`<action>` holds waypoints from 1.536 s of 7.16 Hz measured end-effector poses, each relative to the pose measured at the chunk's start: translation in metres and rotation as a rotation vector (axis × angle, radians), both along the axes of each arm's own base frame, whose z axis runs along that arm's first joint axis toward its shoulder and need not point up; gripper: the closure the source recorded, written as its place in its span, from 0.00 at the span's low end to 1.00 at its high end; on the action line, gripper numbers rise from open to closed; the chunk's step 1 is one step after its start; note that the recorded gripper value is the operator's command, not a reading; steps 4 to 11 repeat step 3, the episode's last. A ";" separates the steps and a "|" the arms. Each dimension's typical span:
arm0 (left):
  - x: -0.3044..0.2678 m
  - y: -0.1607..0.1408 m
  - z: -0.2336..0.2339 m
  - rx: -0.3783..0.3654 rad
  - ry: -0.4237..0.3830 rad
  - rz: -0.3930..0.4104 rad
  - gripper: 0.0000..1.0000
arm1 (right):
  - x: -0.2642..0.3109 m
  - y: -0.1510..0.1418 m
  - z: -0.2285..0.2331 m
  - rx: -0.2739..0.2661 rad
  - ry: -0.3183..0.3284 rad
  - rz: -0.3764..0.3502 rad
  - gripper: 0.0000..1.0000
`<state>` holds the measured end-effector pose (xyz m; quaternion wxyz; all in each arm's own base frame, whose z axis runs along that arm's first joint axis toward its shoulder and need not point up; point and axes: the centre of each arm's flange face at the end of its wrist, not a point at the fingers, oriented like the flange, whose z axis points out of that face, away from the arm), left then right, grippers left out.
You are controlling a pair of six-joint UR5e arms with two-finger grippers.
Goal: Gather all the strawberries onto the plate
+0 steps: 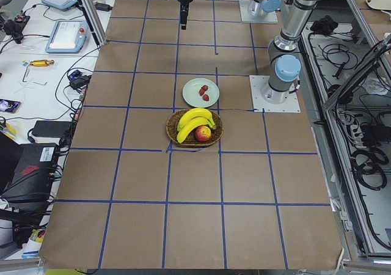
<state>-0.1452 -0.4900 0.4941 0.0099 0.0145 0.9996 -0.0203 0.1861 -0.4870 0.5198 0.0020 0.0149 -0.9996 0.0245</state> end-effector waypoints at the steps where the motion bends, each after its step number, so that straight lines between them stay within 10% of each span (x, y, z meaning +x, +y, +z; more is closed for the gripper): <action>1: 0.000 0.001 0.000 0.000 -0.001 0.001 0.00 | 0.000 0.000 0.000 0.000 0.001 -0.001 0.00; 11: 0.000 0.003 0.000 0.000 -0.003 0.001 0.00 | 0.000 0.000 0.000 0.001 0.005 -0.001 0.00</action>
